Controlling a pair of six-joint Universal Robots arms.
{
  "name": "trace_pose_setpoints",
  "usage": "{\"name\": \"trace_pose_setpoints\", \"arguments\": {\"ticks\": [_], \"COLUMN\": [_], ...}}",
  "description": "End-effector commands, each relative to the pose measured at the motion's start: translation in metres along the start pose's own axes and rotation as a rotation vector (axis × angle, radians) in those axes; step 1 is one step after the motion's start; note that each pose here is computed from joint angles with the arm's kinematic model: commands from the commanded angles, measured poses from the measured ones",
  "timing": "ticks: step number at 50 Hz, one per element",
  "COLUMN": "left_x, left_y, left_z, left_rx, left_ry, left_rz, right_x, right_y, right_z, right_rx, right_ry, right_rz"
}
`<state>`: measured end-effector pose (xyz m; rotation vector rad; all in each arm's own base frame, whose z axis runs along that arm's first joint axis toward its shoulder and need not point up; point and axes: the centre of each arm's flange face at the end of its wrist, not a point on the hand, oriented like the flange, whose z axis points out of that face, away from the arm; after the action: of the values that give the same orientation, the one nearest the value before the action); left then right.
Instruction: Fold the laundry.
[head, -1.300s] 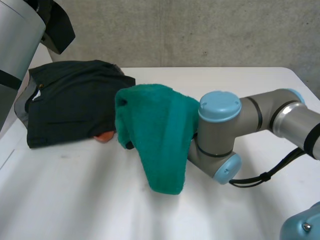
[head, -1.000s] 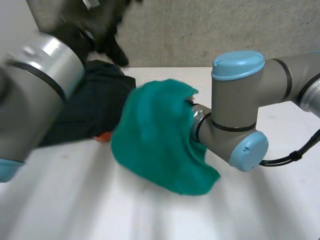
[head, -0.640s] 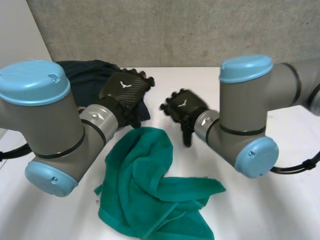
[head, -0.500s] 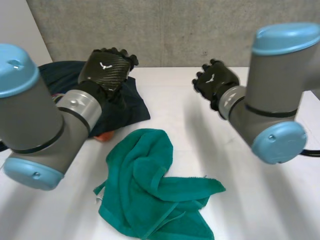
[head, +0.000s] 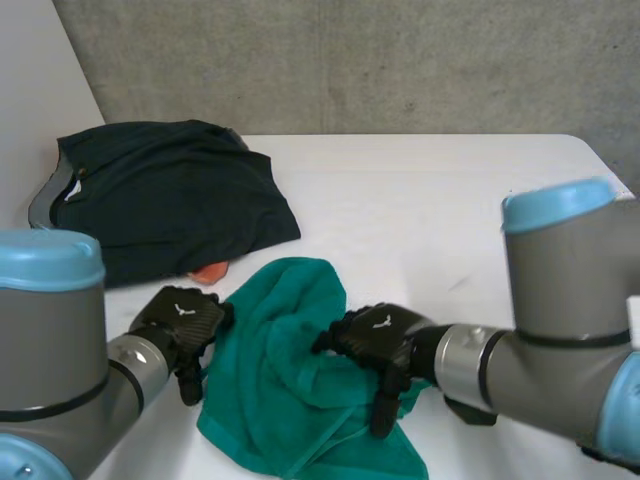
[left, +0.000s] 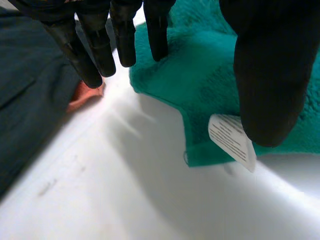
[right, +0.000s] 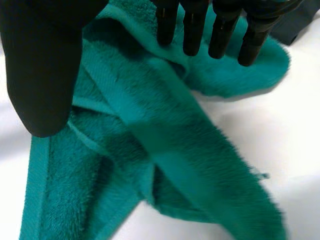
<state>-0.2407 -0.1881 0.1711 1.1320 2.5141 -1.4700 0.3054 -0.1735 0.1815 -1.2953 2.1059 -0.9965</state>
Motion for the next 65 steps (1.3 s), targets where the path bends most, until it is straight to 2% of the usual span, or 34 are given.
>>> {"name": "trace_pose_setpoints", "arguments": {"ticks": [1,9,13,17,21,26,31,36,42,46,47,52,54,57,62,65], "left_x": [0.013,0.029,0.027,0.015,-0.020,-0.068,-0.080,-0.060,-0.028,-0.004,0.007,0.028,0.031,0.027,0.014,0.008], "left_y": [0.001,0.000,-0.013,-0.042,-0.102,-0.179,-0.206,-0.186,-0.116,-0.072,-0.059,-0.042,-0.044,-0.055,-0.089,-0.104], "left_z": [0.007,0.018,0.025,0.032,0.033,0.001,-0.020,-0.006,0.028,0.041,0.043,0.041,0.039,0.033,0.012,0.001], "left_rx": [0.005,0.007,0.055,0.160,0.367,0.699,0.877,0.831,0.603,0.459,0.418,0.384,0.396,0.444,0.564,0.627], "left_ry": [0.032,0.053,0.010,-0.084,-0.241,-0.415,-0.428,-0.320,-0.234,-0.171,-0.144,-0.097,-0.096,-0.115,-0.165,-0.181], "left_rz": [0.015,0.048,0.051,0.035,-0.011,-0.102,-0.127,-0.089,-0.040,0.016,0.042,0.116,0.127,0.129,0.138,0.152], "right_x": [-0.007,-0.001,0.008,0.030,0.068,0.122,0.142,0.145,0.168,0.173,0.173,0.166,0.167,0.168,0.164,0.158], "right_y": [0.020,0.022,0.010,-0.021,-0.064,-0.121,-0.146,-0.134,-0.079,-0.037,-0.022,0.001,0.000,-0.019,-0.070,-0.083], "right_z": [0.024,0.041,0.040,0.031,0.014,-0.032,-0.066,-0.061,-0.044,-0.029,-0.025,-0.027,-0.027,-0.026,-0.045,-0.040], "right_rx": [0.018,0.067,0.124,0.243,0.401,0.617,0.744,0.701,0.451,0.222,0.126,-0.108,-0.123,-0.053,0.166,0.241], "right_ry": [0.051,0.124,0.183,0.297,0.454,0.689,0.745,0.629,0.516,0.454,0.425,0.345,0.360,0.441,0.585,0.582], "right_rz": [-0.046,-0.086,-0.111,-0.145,-0.186,-0.211,-0.216,-0.208,-0.117,-0.090,-0.111,-0.244,-0.266,-0.275,-0.293,-0.299]}}
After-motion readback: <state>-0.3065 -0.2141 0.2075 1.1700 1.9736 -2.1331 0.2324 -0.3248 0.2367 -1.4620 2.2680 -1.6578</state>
